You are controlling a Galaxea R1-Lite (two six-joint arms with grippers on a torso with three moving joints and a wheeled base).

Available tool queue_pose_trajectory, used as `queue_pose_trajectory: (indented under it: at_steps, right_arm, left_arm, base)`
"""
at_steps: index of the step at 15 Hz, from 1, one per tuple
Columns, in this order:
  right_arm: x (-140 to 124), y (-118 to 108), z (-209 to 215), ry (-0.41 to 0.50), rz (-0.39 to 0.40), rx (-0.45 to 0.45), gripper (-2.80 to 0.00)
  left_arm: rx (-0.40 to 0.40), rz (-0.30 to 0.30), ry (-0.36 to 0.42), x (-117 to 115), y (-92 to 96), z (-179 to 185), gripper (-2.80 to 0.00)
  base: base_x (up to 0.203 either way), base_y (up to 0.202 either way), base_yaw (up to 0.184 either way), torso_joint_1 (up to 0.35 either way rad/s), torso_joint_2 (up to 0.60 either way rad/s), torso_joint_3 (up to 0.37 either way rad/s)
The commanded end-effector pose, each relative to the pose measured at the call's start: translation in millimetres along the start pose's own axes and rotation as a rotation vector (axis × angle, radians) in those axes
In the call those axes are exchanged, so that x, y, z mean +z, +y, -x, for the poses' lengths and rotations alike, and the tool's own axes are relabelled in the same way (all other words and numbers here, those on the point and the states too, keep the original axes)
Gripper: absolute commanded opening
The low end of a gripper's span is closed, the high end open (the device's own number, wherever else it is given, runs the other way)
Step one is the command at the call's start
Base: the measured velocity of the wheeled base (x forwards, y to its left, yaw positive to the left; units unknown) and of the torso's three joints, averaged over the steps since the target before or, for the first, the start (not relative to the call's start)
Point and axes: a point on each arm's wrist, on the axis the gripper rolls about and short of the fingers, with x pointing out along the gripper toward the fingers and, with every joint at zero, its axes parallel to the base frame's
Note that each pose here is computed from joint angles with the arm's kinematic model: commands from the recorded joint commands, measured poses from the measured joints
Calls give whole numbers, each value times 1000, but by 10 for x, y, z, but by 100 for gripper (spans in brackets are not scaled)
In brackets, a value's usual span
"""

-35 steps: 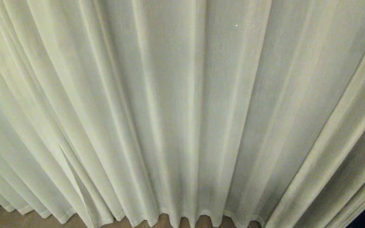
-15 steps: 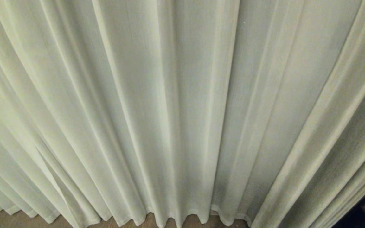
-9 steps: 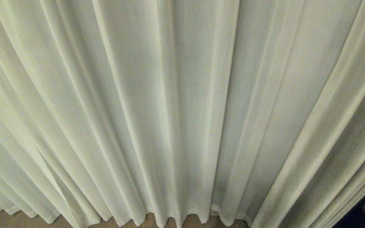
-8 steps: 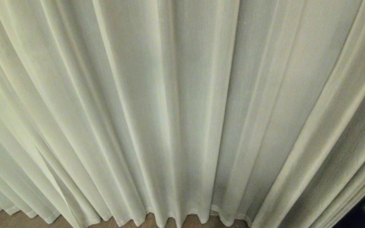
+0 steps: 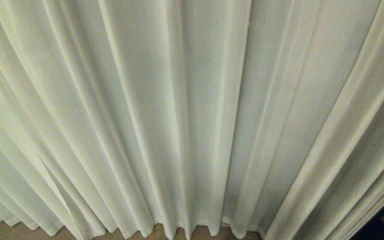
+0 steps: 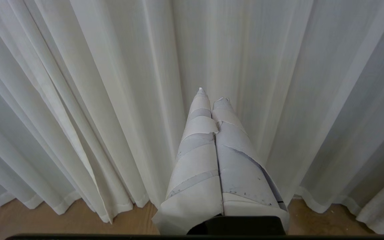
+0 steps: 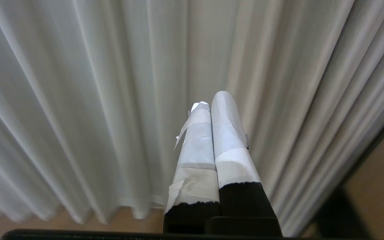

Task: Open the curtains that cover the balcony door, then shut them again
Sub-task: Close the outer curtains on both sides

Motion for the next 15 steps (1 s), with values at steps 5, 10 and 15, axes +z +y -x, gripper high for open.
queue_pose_trajectory:
  at_steps: [5,10,15]
  right_arm:
    - [26,9,-100,115,90,37,-280]
    - [779,-44,-679,307,30,-48,-280]
    - [1465,-506,-1665,354,-84,-323,0]
  left_arm:
    - [1,0,-1,-1,0,1,-280]
    - [1,1,-1,-1,0,1,-280]
    - [1,0,-1,-1,0,1,-280]
  base:
    - [0,0,0,0,0,0]
    - [0,0,0,0,0,0]
    - [0,0,0,0,0,0]
